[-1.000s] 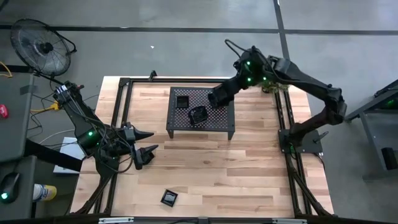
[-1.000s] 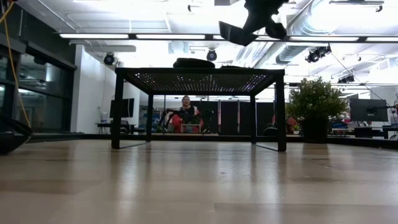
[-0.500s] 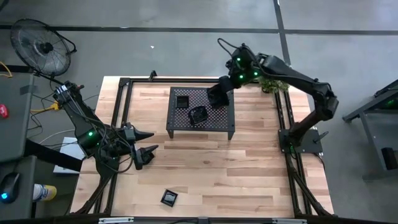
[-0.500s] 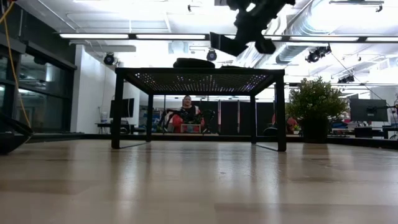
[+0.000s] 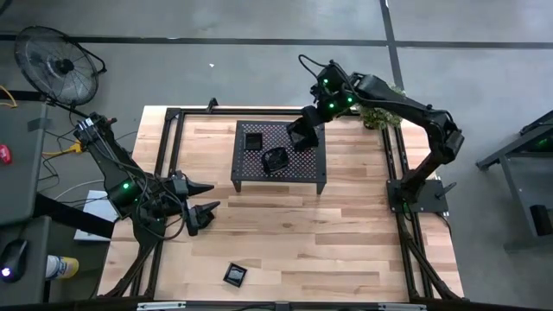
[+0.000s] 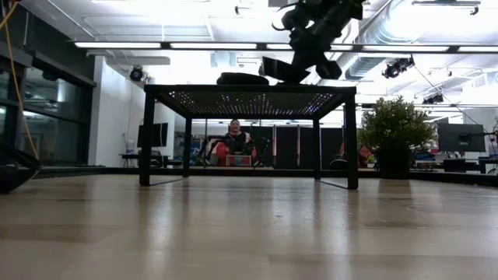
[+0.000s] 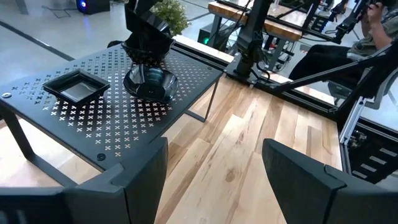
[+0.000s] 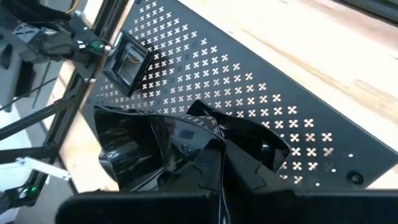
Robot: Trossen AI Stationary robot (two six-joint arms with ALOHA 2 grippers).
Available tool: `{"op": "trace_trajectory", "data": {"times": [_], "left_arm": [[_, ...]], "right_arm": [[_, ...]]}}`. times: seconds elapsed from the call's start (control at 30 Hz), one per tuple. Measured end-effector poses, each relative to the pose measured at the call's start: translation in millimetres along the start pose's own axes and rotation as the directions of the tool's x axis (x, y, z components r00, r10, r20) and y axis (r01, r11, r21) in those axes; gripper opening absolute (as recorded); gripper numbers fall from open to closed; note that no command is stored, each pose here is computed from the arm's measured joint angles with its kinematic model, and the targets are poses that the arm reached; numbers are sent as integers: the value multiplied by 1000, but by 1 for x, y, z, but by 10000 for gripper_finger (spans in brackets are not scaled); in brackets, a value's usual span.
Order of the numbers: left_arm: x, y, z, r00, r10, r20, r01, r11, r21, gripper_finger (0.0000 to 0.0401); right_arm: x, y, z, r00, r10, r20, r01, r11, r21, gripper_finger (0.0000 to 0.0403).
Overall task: Pick & Place Mini shaped plates
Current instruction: Stack the black distorted plate on top of the black distorted plates on the shelf
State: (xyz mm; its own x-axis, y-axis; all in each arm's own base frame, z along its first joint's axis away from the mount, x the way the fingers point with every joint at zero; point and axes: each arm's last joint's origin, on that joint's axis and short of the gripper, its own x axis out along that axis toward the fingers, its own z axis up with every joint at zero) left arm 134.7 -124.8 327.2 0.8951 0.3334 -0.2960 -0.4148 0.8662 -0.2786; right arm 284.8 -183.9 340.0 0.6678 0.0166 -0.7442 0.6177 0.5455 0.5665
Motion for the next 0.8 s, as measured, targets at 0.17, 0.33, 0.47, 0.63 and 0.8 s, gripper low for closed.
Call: {"op": "trace_trajectory", "data": {"times": [0.17,0.33,0.47,0.63,0.8], "left_arm": [[0,0,0,1000,0,-1,0,1000,-7,257],[0,0,0,1000,0,-1,0,1000,-8,257],[0,0,0,1000,0,-1,0,1000,-8,257],[0,0,0,1000,1,-1,-1,1000,-7,257],[0,0,0,1000,1,-1,-1,1000,-7,257]], "right_arm": [[-3,-4,3,999,34,-9,-34,999,0,0],[-14,4,9,998,56,31,-55,998,-31,0],[-22,9,10,999,45,22,-44,998,-43,0],[-19,5,6,998,-12,-60,11,1000,-21,0],[-17,3,6,997,-26,-69,27,1000,5,0]]}}
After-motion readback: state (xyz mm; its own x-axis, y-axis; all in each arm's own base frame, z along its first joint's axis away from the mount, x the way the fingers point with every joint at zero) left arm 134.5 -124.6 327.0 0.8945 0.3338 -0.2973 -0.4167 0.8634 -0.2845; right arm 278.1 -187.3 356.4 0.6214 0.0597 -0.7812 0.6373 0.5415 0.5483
